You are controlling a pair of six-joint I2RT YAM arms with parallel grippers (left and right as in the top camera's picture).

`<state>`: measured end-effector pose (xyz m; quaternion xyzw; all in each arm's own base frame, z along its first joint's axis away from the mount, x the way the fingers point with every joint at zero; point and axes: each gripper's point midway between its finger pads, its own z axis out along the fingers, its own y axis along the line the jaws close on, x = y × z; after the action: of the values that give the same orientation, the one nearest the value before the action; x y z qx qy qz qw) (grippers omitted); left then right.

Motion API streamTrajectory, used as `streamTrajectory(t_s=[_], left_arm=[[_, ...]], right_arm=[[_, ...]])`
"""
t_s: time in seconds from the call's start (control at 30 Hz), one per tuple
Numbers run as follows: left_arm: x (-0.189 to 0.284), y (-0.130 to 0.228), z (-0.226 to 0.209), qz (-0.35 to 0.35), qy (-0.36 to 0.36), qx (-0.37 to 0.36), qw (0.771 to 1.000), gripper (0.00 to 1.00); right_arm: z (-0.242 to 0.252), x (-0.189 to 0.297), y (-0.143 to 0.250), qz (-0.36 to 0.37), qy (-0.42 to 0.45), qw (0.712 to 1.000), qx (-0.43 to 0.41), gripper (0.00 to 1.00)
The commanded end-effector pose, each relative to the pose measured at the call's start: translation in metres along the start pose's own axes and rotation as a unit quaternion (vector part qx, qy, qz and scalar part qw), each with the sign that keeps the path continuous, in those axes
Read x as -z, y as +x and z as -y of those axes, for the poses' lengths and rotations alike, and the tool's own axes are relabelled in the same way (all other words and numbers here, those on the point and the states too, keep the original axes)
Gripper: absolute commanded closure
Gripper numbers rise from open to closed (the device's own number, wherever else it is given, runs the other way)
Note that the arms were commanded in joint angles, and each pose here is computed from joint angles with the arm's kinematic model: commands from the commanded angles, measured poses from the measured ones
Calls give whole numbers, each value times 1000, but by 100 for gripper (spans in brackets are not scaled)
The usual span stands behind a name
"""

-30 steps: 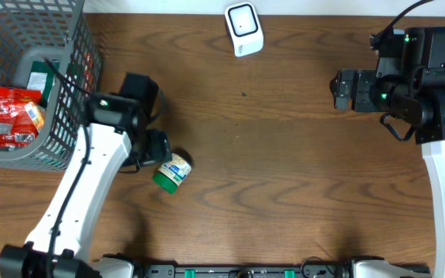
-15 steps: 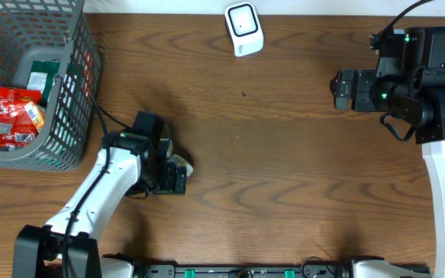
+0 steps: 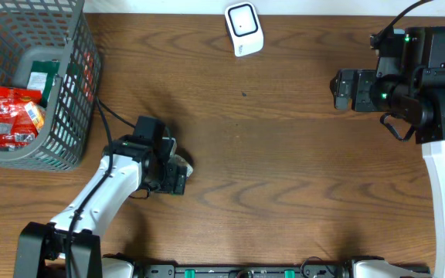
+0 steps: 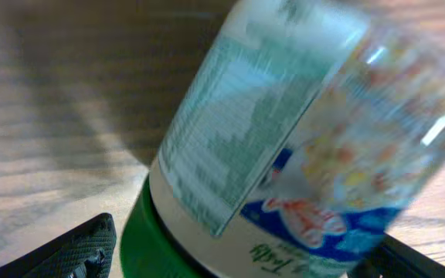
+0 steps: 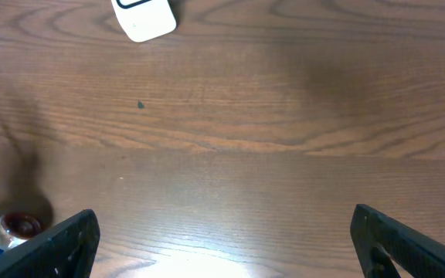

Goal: Scan the item barcode

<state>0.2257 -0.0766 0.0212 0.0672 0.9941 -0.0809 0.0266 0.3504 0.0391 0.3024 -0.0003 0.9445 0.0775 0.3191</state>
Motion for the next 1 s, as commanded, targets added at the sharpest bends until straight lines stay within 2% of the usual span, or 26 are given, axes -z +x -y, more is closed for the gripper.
streamTrajectory(t_s=[0.0, 0.17, 0.3, 0.57, 0.8, 0.97], left_arm=[[-4, 11, -5, -11, -8, -9, 1000, 10], [-7, 14, -5, -14, -8, -11, 1000, 10], [-7, 8, -5, -3, -7, -12, 1000, 17], [-7, 3, -3, 9, -4, -38, 999, 17], [-4, 1, 28, 13, 87, -41, 995, 19], [-6, 2, 17, 11, 57, -38, 998, 19]], right_arm=[[0, 2, -4, 4, -1, 1000, 2, 1], [0, 2, -4, 4, -1, 1000, 2, 1], [0, 2, -4, 4, -1, 1000, 2, 1], [0, 2, -4, 4, -1, 1000, 2, 1], [0, 2, -4, 4, -1, 1000, 2, 1], [0, 2, -4, 4, -1, 1000, 2, 1]])
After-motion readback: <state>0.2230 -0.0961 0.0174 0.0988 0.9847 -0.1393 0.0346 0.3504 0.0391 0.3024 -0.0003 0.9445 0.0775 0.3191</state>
